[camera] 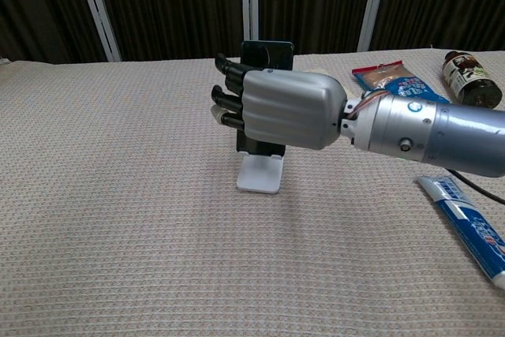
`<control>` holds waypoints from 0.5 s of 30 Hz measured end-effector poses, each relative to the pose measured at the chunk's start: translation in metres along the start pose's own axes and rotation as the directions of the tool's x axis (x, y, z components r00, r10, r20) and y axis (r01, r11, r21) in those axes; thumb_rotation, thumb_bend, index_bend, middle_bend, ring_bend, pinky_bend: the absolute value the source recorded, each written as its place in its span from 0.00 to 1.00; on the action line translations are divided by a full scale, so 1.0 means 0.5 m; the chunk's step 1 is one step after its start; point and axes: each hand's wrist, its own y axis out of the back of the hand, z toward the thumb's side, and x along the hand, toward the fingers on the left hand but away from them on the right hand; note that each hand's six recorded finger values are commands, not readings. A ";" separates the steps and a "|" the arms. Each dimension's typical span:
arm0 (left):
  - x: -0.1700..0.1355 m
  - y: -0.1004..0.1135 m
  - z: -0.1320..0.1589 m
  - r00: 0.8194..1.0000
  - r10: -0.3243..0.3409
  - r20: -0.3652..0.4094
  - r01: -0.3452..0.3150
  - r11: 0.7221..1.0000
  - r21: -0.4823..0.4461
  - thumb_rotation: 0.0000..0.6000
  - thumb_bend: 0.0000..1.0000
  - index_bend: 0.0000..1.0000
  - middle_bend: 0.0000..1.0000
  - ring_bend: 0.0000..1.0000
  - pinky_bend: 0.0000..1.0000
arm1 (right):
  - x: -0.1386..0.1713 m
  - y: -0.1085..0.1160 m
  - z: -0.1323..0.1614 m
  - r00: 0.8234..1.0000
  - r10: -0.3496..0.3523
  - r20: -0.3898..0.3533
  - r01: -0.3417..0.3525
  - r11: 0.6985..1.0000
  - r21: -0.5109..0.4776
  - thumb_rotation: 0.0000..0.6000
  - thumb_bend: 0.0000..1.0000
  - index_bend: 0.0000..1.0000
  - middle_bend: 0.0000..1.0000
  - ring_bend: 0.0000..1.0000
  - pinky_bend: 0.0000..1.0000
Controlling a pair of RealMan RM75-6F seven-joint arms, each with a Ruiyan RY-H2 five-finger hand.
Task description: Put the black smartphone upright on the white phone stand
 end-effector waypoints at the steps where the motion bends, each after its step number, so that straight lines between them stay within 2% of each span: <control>1: 0.000 0.000 0.000 1.000 0.000 0.001 0.000 1.000 -0.001 1.00 0.00 0.00 0.00 0.00 0.00 | 0.006 -0.001 -0.007 1.000 0.002 0.011 -0.002 1.000 -0.007 1.00 0.16 0.16 0.17 0.29 0.17; 5: -0.002 0.003 0.002 1.000 0.006 0.007 -0.006 1.000 -0.002 1.00 0.00 0.00 0.00 0.00 0.00 | 0.045 -0.014 -0.044 0.997 0.023 0.075 -0.018 0.998 -0.063 1.00 0.16 0.16 0.19 0.29 0.18; 10: -0.006 0.005 0.009 1.000 0.012 0.024 -0.012 1.000 -0.007 1.00 0.00 0.00 0.00 0.00 0.00 | 0.127 -0.046 -0.095 0.981 0.087 0.173 -0.049 0.976 -0.211 1.00 0.15 0.16 0.20 0.29 0.17; 13: -0.010 0.008 0.015 0.999 0.016 0.037 -0.015 1.000 -0.013 1.00 0.00 0.00 0.00 0.00 0.00 | 0.192 -0.069 -0.119 0.960 0.158 0.233 -0.078 0.944 -0.319 1.00 0.11 0.16 0.19 0.29 0.15; 15: -0.014 0.011 0.018 0.999 0.024 0.046 -0.023 1.000 -0.016 1.00 0.00 0.00 0.00 0.00 0.00 | 0.236 -0.082 -0.133 0.938 0.214 0.272 -0.093 0.913 -0.396 1.00 0.07 0.16 0.17 0.29 0.13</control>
